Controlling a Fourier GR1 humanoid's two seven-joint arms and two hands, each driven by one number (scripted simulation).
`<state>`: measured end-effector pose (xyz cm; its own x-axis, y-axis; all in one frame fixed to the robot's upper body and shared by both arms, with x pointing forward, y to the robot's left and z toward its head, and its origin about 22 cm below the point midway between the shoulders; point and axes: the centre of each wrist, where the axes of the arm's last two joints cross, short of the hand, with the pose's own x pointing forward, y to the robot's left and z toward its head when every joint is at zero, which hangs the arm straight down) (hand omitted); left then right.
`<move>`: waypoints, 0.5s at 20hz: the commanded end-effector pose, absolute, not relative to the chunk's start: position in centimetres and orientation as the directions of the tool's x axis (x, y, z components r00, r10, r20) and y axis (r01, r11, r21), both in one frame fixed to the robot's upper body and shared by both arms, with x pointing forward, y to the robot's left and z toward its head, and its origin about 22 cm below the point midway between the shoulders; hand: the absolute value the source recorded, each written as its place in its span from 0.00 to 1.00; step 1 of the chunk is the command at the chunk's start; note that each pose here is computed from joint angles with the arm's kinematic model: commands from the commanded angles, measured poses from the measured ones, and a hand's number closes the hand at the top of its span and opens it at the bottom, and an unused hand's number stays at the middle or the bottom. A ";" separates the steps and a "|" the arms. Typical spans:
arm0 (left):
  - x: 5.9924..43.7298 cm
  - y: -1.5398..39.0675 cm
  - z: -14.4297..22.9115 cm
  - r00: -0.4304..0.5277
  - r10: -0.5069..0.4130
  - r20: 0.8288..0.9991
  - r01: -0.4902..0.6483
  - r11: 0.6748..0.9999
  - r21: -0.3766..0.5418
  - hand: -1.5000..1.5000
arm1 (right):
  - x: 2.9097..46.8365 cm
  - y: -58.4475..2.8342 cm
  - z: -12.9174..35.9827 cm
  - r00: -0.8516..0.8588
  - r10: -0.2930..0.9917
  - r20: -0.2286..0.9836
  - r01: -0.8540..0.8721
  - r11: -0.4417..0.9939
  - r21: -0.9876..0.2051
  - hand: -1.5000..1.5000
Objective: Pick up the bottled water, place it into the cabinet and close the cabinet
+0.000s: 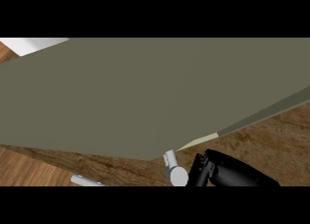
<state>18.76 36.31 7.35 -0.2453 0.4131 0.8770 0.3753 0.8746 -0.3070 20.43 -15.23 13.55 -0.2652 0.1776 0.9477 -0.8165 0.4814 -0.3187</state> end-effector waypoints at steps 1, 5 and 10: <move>18.8 36.4 7.0 -0.235 0.413 0.880 0.368 0.876 -0.313 0.00 | 23.8 -12.2 13.8 -0.195 0.196 0.961 -0.781 0.562 -0.273 1.00; 18.7 36.6 7.1 -0.252 0.422 0.871 0.354 0.878 -0.323 0.00 | 27.3 -10.0 15.9 -0.188 0.185 0.965 -0.668 0.696 -0.263 1.00; 18.3 37.4 6.2 -0.242 0.415 0.877 0.326 0.886 -0.329 0.00 | 31.5 -8.0 17.5 -0.147 0.184 0.972 -0.529 0.816 -0.235 1.00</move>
<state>18.59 37.00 6.66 -0.2475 0.4171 0.8745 0.3400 0.8826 -0.3247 28.80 -9.87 16.16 -0.1722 0.1891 0.9667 -0.6202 0.7417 -0.2555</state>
